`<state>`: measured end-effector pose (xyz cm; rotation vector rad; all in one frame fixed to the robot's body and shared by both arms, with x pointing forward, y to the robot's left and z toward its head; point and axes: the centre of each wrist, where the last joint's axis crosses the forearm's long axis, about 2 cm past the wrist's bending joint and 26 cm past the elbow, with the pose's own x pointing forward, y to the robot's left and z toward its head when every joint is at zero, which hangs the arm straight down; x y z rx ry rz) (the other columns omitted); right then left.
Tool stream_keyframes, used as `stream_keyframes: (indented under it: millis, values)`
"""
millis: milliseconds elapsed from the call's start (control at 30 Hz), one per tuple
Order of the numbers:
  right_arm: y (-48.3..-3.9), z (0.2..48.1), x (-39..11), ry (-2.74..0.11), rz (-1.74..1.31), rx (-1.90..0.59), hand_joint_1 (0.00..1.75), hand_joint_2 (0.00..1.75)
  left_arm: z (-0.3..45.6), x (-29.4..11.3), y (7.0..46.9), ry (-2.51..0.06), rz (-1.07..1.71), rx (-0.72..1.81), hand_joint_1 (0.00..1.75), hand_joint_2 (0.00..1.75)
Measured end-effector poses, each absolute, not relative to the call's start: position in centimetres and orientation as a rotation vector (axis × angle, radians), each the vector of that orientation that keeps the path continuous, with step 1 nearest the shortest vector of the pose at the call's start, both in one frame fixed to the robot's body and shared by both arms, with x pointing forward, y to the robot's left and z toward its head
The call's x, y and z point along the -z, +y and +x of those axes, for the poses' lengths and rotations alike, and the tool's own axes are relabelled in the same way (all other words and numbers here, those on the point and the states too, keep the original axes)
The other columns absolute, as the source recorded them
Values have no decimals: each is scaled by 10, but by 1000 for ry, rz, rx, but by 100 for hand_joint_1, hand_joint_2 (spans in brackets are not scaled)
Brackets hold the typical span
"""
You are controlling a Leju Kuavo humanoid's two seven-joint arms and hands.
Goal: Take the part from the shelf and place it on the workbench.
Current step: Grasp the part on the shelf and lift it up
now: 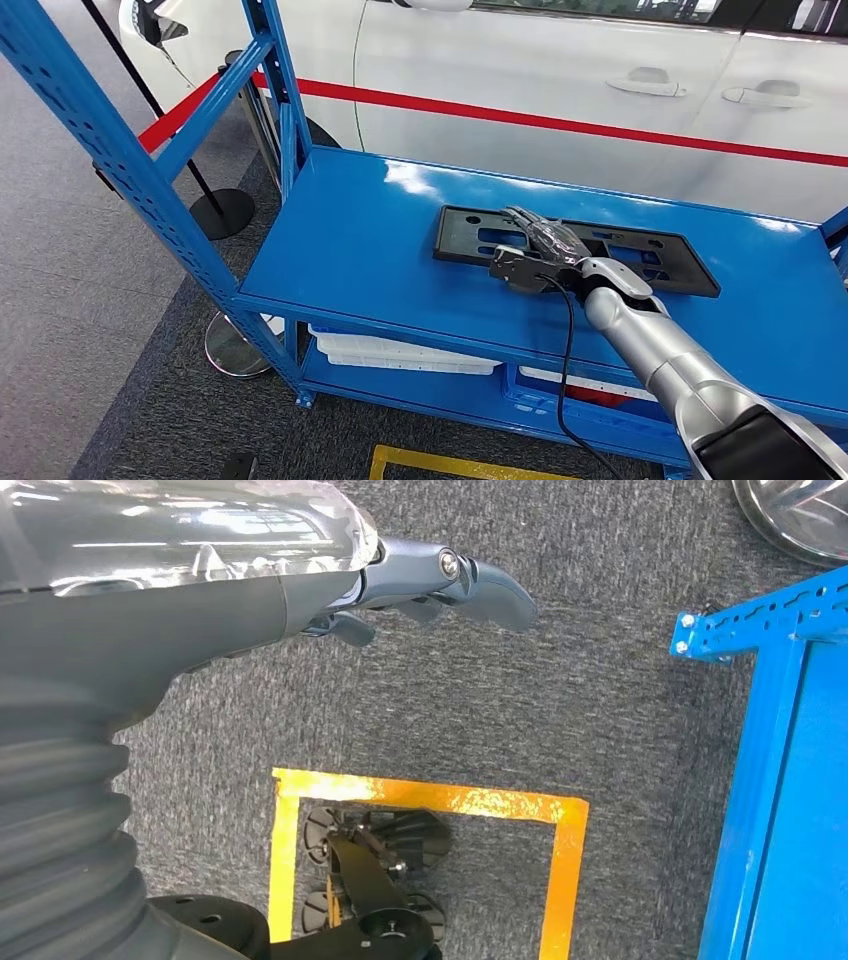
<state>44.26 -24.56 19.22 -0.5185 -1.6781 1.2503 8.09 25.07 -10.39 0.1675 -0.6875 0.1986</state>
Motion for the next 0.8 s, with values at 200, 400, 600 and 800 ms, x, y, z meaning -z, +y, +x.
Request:
stream_keyframes:
  millis: [200, 400, 600, 800]
  values:
    - [-244, 442, -192, -1684, -622, -1285, 0, 175, 79, 104, 251, -691, 180, -196, 0, 175]
    - [-224, 440, -188, -1671, -705, -1341, 0, 175, 79, 104, 251, -682, 198, -192, 0, 175]
    - [-188, 433, -182, -1686, -699, -1385, 0, 175, 78, 104, 249, -679, 204, -194, 0, 175]
    - [-156, 423, -175, -1723, -732, -1433, 0, 175, 77, 104, 247, -676, 205, -200, 0, 175]
